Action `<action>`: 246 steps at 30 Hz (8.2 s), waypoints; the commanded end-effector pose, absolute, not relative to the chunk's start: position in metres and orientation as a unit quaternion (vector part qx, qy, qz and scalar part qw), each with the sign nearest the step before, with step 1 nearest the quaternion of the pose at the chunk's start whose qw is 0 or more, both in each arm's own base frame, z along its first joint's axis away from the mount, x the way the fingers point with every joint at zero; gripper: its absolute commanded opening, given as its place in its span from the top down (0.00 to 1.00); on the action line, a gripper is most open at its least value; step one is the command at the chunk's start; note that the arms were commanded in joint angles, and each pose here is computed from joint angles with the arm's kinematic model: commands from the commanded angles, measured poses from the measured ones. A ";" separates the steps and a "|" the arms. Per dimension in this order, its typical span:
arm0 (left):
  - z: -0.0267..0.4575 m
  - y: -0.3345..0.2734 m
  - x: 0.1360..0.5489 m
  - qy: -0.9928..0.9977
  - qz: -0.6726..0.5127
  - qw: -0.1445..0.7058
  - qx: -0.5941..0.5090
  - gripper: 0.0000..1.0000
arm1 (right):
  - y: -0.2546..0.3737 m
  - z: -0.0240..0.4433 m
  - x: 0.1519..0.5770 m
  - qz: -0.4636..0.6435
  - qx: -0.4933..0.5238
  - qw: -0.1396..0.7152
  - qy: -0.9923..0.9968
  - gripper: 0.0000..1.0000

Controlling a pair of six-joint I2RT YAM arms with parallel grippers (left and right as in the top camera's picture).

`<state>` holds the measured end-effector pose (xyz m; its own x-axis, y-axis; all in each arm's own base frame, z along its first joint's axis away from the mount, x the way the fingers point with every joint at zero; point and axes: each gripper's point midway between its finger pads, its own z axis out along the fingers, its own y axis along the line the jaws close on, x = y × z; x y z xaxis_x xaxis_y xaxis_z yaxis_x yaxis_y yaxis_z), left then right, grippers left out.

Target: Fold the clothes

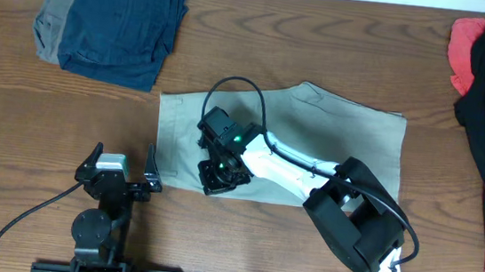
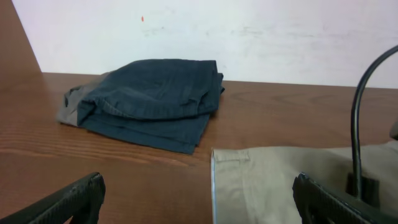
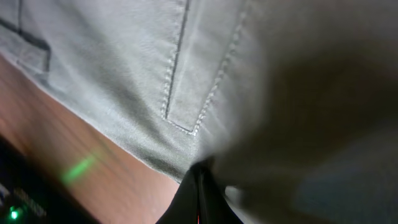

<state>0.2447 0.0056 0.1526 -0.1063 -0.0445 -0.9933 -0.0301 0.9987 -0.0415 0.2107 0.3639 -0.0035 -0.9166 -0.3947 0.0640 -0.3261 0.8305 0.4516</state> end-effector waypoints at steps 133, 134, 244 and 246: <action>0.068 -0.026 0.316 0.967 -0.246 -0.005 -0.061 0.02 | -0.023 0.155 0.326 0.028 -0.201 -0.143 -0.969 0.01; 0.065 -0.027 0.316 0.965 -0.254 -0.010 -0.065 0.02 | -0.023 0.155 0.326 0.028 -0.201 -0.143 -0.969 0.01; 0.144 -0.209 0.282 0.987 -0.077 0.094 0.109 0.94 | -0.023 0.155 0.326 0.028 -0.201 -0.143 -0.969 0.01; 0.138 -0.212 0.282 0.986 -0.086 0.095 0.110 0.94 | -0.023 0.155 0.326 0.028 -0.201 -0.143 -0.969 0.01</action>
